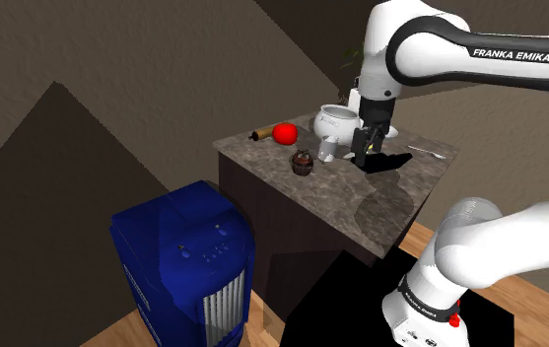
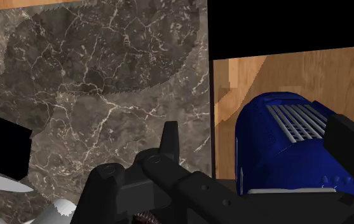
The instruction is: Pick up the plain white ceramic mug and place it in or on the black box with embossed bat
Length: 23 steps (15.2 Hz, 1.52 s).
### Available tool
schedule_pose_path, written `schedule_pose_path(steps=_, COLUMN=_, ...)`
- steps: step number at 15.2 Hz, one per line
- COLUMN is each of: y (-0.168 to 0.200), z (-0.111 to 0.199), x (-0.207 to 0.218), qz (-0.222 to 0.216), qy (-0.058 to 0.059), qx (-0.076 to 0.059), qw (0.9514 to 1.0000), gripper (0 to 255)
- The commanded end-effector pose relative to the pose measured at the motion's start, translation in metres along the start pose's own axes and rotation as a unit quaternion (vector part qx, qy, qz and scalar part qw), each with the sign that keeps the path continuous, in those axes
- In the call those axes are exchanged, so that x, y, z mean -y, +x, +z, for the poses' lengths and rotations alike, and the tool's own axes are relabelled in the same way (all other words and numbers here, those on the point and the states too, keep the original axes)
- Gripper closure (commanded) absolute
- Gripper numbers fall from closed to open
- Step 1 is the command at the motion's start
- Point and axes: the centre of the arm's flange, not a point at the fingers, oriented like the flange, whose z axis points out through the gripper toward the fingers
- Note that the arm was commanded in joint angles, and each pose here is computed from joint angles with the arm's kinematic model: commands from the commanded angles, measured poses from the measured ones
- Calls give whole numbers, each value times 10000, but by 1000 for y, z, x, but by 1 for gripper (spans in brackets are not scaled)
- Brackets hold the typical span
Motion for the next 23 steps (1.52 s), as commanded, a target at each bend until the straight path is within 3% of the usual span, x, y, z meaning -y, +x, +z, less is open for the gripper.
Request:
schedule_pose_path(steps=1, y=0, z=0, x=0, qz=0, qy=0, qx=0, qw=10000, gripper=0)
schedule_pose_path(steps=23, y=186, z=95, x=-208, qz=-785, qy=168, qx=55, qw=9968, gripper=0)
